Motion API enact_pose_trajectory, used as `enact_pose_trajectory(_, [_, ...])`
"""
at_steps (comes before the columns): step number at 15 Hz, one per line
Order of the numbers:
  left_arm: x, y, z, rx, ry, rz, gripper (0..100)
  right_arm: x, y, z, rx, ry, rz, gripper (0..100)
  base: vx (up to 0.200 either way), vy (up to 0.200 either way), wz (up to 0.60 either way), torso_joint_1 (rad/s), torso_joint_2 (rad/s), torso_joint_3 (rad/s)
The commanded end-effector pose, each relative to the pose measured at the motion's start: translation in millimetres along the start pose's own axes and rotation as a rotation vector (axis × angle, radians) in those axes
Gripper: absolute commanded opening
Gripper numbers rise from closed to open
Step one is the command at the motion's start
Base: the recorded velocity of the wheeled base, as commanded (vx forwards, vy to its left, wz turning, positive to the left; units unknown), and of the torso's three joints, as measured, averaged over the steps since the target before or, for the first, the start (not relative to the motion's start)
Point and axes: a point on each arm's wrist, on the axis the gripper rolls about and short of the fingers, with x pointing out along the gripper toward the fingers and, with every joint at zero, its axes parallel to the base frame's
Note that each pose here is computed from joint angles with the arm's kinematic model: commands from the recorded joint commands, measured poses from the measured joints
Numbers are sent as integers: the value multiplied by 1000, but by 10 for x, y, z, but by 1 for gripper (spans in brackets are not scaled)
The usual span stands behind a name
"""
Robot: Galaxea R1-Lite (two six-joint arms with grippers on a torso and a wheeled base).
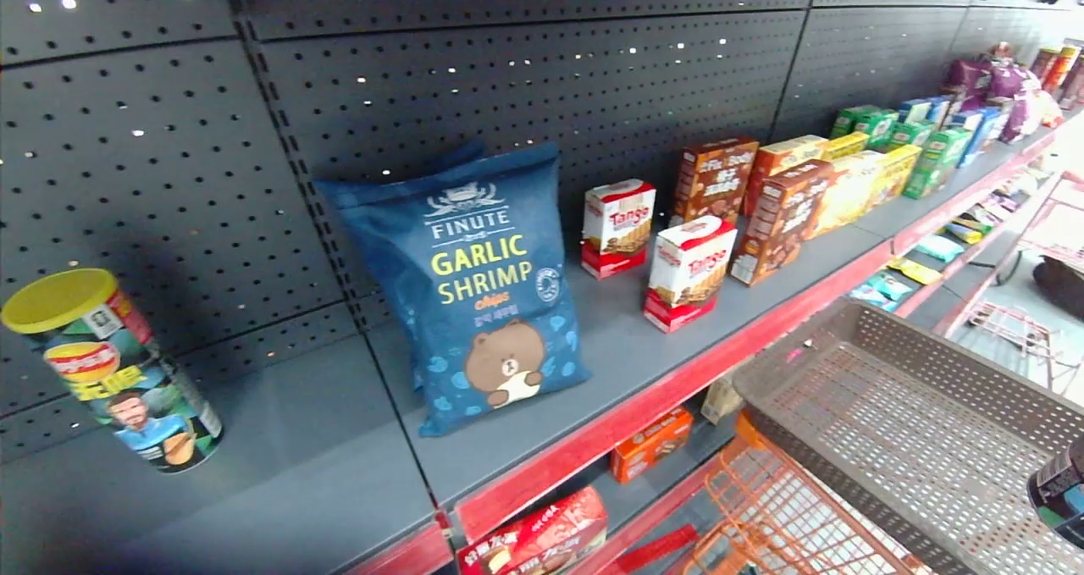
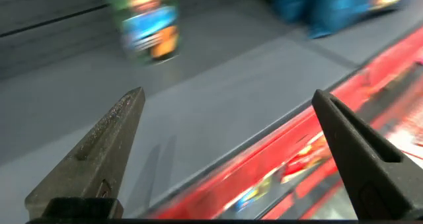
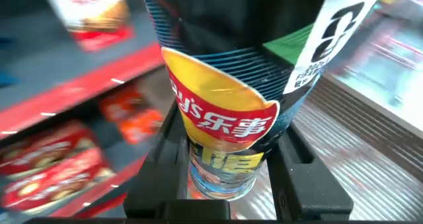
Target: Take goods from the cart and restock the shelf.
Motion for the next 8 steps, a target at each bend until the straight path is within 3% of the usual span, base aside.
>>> enact_pose_trajectory(1, [0, 0, 0, 0, 0, 0, 100, -3, 6, -9, -1, 1, 16, 0, 0, 0, 600, -2, -2, 2])
enact_pose_trajectory(8, [0, 0, 0, 0, 0, 0, 100, -8, 13, -32, -2, 4, 35, 0, 0, 0, 600, 5, 2, 3])
